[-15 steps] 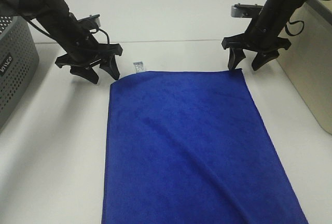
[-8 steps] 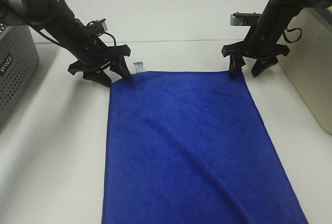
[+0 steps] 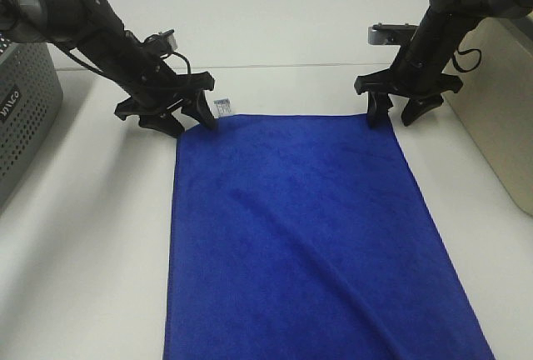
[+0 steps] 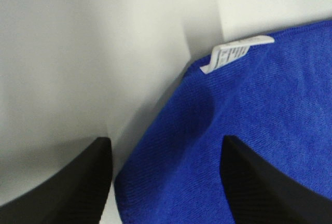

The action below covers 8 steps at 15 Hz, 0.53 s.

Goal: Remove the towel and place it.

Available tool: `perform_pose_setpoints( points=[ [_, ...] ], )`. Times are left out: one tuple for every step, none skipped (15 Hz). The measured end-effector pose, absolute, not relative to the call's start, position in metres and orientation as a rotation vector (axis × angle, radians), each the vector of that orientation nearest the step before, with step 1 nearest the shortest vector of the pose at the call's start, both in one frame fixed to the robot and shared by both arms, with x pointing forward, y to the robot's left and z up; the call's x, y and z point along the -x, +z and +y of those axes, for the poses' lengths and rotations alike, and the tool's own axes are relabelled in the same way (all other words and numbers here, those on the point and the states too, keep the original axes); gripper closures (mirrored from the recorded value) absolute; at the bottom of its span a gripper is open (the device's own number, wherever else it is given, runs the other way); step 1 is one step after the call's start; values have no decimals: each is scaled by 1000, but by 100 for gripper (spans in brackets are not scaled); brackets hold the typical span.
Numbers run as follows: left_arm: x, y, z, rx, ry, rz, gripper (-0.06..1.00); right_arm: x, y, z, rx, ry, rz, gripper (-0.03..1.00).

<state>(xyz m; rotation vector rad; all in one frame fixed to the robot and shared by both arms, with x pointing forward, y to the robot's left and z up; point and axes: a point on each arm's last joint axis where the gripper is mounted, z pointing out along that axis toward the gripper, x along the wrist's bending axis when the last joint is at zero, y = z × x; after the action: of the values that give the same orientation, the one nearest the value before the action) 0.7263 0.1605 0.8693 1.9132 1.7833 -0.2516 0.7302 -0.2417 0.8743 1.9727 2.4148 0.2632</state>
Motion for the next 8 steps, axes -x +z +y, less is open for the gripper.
perform_pose_setpoints(
  points=[
    [-726, 869, 161, -1917, -250, 1779, 38, -731, 874, -241, -1969, 269, 2412, 33],
    [-726, 869, 161, -1919, -249, 1776, 37, -731, 873, -237, -1955, 271, 2418, 34],
    [-726, 869, 160, -1920, -249, 1774, 37, -731, 872, -232, -1941, 274, 2425, 35],
    [-726, 869, 160, -1920, -250, 1771, 37, -731, 872, -226, -1924, 277, 2435, 36],
    [-726, 869, 160, -1922, -251, 1768, 37, -731, 871, -222, -1912, 283, 2439, 39],
    [-726, 869, 160, -1923, -251, 1763, 37, -731, 870, -220, -1908, 288, 2441, 42],
    [-726, 869, 160, -1921, -254, 1763, 38, -731, 870, -219, -1909, 291, 2441, 45],
    [-726, 869, 160, -1921, -254, 1763, 42, -731, 870, -219, -1912, 292, 2438, 49]
  ],
)
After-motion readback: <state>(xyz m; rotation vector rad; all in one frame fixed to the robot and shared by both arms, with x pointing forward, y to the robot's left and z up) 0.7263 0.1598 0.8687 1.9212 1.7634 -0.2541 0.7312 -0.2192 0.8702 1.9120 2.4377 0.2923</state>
